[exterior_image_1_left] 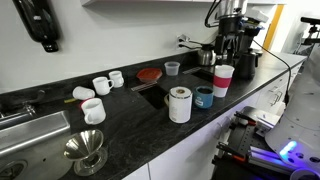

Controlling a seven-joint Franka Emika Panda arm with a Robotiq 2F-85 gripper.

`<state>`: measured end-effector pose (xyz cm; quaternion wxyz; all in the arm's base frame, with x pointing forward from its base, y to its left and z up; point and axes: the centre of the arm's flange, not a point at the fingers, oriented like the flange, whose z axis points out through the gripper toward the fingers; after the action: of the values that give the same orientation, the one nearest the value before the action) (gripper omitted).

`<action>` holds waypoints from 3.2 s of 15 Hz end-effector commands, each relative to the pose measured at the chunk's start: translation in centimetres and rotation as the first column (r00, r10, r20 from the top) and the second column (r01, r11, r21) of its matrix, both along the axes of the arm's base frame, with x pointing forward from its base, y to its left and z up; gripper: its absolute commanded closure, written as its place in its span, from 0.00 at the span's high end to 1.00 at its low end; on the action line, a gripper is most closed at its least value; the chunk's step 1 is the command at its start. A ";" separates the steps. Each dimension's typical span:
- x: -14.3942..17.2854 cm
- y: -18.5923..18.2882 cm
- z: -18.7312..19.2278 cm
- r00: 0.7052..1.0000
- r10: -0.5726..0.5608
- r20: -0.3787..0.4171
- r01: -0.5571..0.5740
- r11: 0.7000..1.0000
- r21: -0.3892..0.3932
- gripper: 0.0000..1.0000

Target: Move the blue mug backward

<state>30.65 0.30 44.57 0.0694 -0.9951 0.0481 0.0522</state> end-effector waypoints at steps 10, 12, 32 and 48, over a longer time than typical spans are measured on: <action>1.4 0.5 -5.4 0.988 -0.155 0.022 0.156 0.983 -0.096 1.00; 1.4 0.4 -5.4 0.987 -0.156 0.022 0.158 0.983 -0.096 1.00; 3.0 -1.1 -13.9 0.884 -0.466 -0.032 0.452 0.872 -0.186 1.00; 3.3 -1.3 -17.9 0.877 -0.473 -0.082 0.449 0.868 -0.212 0.18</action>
<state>35.09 -0.94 26.86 -0.0179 -0.9504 0.2917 0.1066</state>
